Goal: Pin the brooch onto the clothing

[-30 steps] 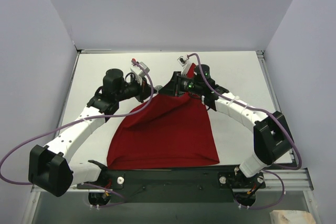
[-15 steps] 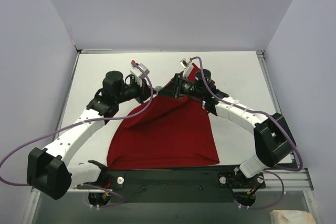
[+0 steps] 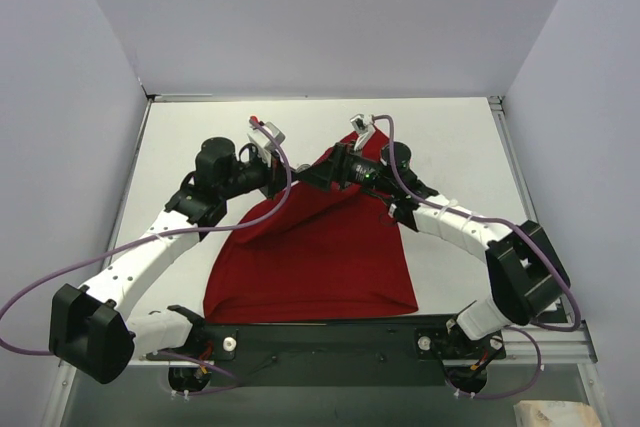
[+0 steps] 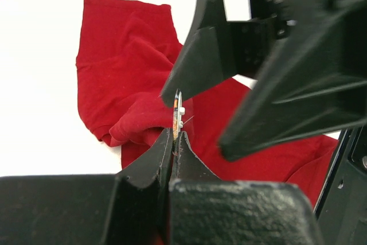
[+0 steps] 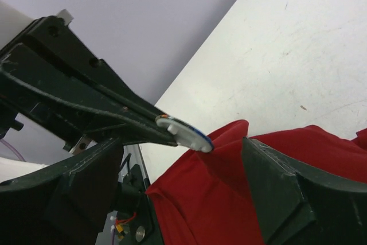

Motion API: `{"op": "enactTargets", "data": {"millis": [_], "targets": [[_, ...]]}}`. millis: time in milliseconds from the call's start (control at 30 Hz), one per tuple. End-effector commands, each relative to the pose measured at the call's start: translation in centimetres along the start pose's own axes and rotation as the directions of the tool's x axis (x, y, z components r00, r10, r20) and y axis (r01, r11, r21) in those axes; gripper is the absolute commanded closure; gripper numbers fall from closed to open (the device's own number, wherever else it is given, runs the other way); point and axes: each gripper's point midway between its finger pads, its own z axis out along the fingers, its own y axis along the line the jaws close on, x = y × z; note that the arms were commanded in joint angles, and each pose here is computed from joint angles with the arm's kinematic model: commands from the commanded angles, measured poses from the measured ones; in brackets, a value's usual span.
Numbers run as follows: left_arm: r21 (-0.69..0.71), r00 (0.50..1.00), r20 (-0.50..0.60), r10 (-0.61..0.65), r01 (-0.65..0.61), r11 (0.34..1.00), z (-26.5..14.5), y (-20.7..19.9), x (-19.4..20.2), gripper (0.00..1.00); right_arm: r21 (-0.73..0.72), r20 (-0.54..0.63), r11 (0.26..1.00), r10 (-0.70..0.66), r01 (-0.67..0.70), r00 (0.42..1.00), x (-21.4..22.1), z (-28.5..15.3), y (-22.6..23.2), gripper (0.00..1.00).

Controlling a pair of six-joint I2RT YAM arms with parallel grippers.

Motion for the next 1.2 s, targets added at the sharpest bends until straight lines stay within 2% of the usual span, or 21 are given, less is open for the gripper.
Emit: {"op": "enactTargets", "data": {"millis": [0,100,267,367,500,833,1000,1167], "targets": [[0.017,0.997,0.072,0.018,-0.019,1.0,-0.5,-0.6,-2.2,1.0,-0.113,0.184,0.974,-0.172,0.195,0.968,-4.5,-1.9,5.1,0.08],[0.012,0.997,0.074,0.012,-0.013,1.0,-0.4,-0.4,-2.2,1.0,-0.083,0.192,0.969,-0.212,0.232,0.958,-4.6,-2.5,5.0,0.0],[-0.02,0.998,0.068,0.005,-0.003,1.0,0.1,0.5,-2.1,1.0,-0.031,0.189,0.967,-0.241,0.251,0.952,-4.8,-3.3,4.6,0.0],[-0.086,0.998,0.06,0.004,0.001,0.996,0.2,1.8,-2.3,1.0,0.008,0.185,0.967,-0.252,0.255,0.95,-5.0,-3.8,3.9,0.0],[-0.26,1.0,0.016,-0.005,0.009,0.966,-0.1,5.5,-2.1,1.0,0.062,0.162,0.97,-0.241,0.234,0.957,-4.7,-4.4,2.4,0.0],[-0.442,0.996,-0.088,-0.028,-0.014,0.897,0.2,9.9,-0.9,1.0,0.137,0.115,0.971,-0.214,0.198,0.97,-3.5,-5.2,-0.2,0.0],[-0.453,0.993,-0.111,-0.036,-0.019,0.891,0.3,10.3,-0.3,1.0,0.141,0.102,0.972,-0.203,0.188,0.974,-3.2,-5.0,-0.6,0.0],[-0.369,0.994,-0.103,-0.022,-0.018,0.929,0.9,8.8,-0.3,1.0,0.087,0.09,0.974,-0.216,0.209,0.972,-3.3,-4.1,-0.1,0.0]]}}
